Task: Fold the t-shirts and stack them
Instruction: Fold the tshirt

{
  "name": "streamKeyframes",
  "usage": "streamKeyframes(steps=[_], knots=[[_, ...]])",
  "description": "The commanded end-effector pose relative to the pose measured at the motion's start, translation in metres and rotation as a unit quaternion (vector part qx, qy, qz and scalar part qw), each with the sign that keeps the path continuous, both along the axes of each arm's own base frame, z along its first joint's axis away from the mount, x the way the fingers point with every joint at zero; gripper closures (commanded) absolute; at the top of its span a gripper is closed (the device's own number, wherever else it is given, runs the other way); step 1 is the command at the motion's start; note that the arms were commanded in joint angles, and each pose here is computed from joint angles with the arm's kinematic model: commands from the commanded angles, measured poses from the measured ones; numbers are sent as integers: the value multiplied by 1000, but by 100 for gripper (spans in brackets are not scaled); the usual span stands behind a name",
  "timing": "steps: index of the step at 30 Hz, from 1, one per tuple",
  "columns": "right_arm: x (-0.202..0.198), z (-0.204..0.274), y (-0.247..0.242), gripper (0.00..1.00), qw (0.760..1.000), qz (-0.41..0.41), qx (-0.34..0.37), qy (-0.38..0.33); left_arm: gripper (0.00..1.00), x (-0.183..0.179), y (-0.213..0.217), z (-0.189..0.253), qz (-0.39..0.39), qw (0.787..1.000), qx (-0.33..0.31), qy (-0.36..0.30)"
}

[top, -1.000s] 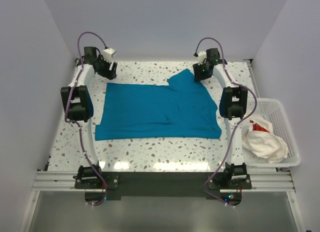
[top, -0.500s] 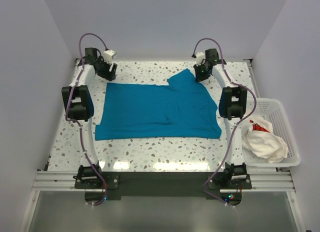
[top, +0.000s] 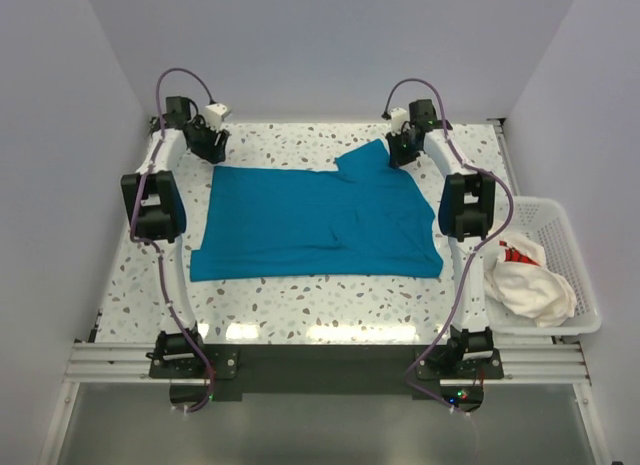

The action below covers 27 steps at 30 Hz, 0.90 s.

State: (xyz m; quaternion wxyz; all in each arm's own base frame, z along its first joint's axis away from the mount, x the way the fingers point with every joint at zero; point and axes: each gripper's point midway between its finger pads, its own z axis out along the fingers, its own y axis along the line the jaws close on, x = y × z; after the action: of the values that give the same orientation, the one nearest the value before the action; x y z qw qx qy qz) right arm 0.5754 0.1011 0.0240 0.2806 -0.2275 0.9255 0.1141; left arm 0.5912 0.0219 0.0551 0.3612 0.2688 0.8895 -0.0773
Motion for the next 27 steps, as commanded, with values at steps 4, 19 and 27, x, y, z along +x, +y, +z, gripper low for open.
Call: streamKeyframes(steps=[4,19,27], knots=[[-22,7,7,100,999,15,7,34,44,-13,0,-17,-54,998,13,26],[-15,21,8,100,1000,17,9,17,74,-12,-8,-19,-87,996,3,20],[-17,47,14,100,999,23,29,-1,85,-11,-10,7,-88,996,4,-23]])
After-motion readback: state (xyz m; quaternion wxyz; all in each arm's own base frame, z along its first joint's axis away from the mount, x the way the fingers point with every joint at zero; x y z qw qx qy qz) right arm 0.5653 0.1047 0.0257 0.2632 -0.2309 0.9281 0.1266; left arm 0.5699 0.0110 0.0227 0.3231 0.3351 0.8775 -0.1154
